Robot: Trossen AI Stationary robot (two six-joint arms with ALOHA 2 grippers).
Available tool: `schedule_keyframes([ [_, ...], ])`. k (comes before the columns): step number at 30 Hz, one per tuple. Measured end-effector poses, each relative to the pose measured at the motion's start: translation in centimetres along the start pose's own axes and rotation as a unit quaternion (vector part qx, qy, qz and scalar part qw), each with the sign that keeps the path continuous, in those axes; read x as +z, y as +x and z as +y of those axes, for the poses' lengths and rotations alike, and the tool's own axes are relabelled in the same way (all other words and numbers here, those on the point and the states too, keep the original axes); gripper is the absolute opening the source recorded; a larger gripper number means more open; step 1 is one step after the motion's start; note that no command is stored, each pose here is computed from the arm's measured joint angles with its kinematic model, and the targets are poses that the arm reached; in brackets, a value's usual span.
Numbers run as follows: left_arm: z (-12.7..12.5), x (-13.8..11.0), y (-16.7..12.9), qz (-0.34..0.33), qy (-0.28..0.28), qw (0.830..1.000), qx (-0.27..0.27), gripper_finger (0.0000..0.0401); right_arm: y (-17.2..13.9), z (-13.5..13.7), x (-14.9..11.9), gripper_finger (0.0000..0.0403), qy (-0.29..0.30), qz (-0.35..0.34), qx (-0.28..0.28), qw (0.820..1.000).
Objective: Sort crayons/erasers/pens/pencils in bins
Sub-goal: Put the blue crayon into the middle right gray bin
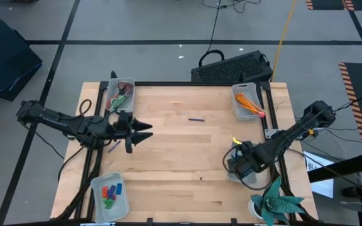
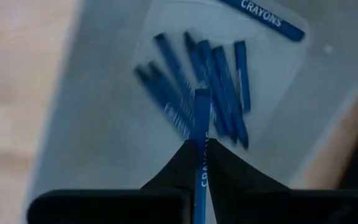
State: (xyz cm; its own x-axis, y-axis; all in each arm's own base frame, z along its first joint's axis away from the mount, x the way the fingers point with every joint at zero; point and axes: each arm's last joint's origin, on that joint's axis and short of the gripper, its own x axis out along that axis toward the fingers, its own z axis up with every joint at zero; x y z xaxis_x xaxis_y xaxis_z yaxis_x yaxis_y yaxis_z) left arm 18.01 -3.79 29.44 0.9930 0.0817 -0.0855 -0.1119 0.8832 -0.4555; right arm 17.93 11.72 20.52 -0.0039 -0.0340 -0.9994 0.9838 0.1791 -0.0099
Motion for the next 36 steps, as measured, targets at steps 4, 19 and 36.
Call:
schedule_keyframes([
  [4,-0.6,-0.1,-0.2,-0.003,-0.006,1.000,-0.018,0.0207,3.5,-0.8,1.1,0.0035,0.018,-0.012,0.003,1.000],
  [19,-0.5,0.7,-0.1,-0.045,0.012,0.999,-0.004,0.0207,-5.1,4.7,8.2,0.0134,-0.237,-0.077,0.091,0.964],
  [36,1.3,1.0,0.3,-0.047,-0.070,0.995,0.050,0.0207,5.2,10.5,22.3,0.0134,-0.508,-0.366,0.205,0.752],
])
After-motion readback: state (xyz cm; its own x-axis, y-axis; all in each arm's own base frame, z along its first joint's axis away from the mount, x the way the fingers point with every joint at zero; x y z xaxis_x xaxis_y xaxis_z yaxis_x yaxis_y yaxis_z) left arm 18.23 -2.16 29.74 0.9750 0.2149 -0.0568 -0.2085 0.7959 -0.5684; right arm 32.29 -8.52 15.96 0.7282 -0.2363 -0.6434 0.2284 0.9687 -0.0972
